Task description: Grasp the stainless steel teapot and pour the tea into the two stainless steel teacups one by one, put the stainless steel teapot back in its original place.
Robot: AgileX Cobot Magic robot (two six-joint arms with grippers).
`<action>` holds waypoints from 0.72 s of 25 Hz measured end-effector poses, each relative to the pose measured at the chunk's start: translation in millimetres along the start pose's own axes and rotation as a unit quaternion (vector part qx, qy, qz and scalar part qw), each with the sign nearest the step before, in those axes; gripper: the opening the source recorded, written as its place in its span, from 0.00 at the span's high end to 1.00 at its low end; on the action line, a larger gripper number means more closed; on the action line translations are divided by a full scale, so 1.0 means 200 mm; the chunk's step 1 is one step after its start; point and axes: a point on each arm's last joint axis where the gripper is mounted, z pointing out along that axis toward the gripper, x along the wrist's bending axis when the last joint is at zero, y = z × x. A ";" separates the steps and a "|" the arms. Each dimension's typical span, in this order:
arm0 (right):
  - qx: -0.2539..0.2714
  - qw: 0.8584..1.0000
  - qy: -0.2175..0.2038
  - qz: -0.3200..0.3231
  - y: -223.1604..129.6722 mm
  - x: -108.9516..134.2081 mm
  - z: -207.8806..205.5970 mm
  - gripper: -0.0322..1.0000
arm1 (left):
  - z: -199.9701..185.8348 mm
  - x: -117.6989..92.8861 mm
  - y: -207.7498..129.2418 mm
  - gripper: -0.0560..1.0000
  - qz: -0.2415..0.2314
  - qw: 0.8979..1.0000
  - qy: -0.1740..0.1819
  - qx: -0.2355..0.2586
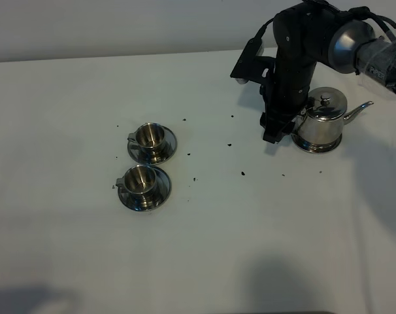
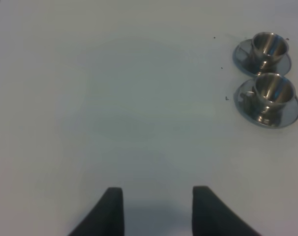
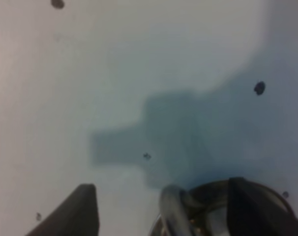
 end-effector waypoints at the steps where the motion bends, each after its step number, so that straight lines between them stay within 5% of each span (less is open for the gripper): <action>1: 0.001 1.000 0.001 0.001 0.00 0.00 0.00 0.44 | 0.00 0.00 0.00 0.60 0.000 1.000 0.000 0.000; 18: 0.052 0.998 0.039 0.016 -0.03 0.05 0.00 0.44 | 0.00 0.00 0.00 0.60 0.001 1.000 0.000 0.000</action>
